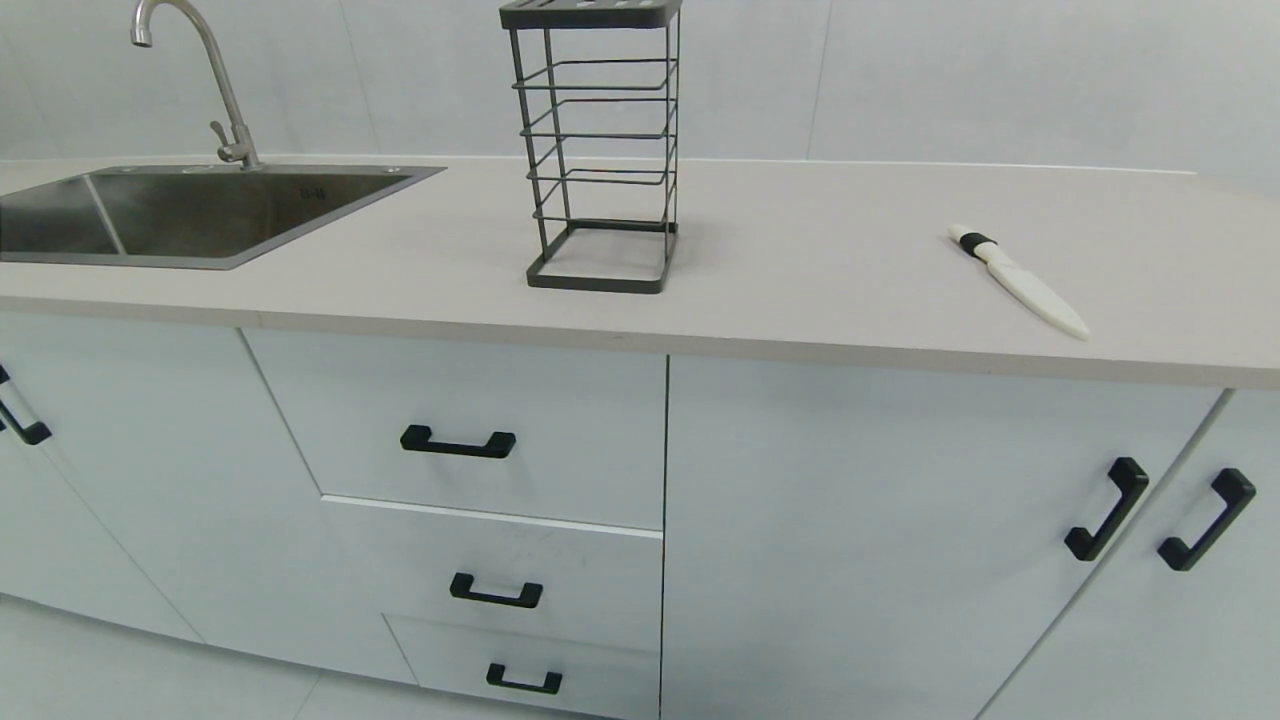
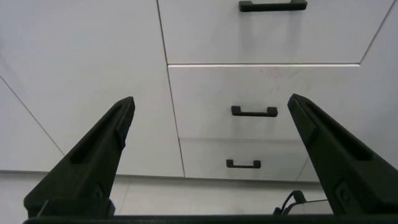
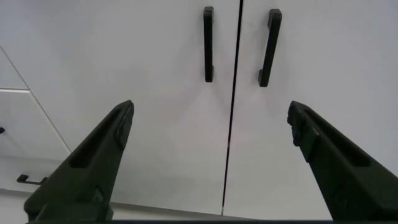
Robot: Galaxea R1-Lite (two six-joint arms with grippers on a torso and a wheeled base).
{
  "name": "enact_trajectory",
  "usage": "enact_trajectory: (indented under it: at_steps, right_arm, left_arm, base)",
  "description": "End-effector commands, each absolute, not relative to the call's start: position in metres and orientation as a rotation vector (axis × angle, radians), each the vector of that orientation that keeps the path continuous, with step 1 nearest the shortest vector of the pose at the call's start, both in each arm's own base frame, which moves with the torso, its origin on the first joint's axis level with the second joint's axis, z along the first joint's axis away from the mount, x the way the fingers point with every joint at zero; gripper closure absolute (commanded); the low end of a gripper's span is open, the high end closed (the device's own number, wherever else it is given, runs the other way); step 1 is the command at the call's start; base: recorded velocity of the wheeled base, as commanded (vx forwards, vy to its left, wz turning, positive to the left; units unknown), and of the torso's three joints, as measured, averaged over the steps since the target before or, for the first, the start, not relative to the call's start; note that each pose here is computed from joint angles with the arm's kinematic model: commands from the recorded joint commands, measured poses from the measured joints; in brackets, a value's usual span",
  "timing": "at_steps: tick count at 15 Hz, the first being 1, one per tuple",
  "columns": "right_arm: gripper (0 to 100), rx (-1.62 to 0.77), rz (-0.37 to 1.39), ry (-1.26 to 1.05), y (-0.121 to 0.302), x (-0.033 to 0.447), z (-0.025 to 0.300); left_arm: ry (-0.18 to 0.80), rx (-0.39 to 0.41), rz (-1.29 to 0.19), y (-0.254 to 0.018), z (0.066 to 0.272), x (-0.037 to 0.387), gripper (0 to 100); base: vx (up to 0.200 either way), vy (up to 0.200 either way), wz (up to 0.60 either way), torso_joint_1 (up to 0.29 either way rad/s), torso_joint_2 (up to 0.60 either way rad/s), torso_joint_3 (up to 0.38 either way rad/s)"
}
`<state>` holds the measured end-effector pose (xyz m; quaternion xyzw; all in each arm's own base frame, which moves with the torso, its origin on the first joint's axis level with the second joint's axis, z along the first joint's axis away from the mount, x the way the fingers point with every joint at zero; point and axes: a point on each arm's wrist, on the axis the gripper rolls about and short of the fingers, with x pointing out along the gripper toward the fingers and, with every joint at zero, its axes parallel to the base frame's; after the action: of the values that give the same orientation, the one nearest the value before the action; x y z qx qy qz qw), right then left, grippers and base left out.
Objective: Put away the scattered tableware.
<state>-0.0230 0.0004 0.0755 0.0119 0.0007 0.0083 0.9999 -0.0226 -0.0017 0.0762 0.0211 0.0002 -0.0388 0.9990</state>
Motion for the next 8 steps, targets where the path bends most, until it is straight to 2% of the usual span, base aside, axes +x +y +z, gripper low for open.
enact_trajectory:
  at_steps: [1, 7, 8]
  right_arm:
    - [0, 0.025, 0.017, 0.003, 0.0004, -0.0229, 0.0754]
    - [0, 0.018, 0.014, 0.005, 0.0003, -0.0229, 0.0753]
    - [0, 0.02, 0.015, 0.006, 0.0003, -0.0228, 0.0753]
  left_arm:
    - [-0.003, 0.041, -0.078, -0.0017, 0.0756, -0.0229, 0]
    - [-0.001, 0.021, -0.06, -0.0013, 0.0755, -0.0228, 0]
    - [-0.001, 0.021, -0.049, -0.001, 0.0755, -0.0228, 0]
  base:
    - [0.0, 0.0, 0.0, 0.0, 0.0, 0.0]
    - [0.0, 0.0, 0.0, 0.0, 0.0, 0.0]
    - [0.0, 0.0, -0.6, -0.002, 0.01, -0.002]
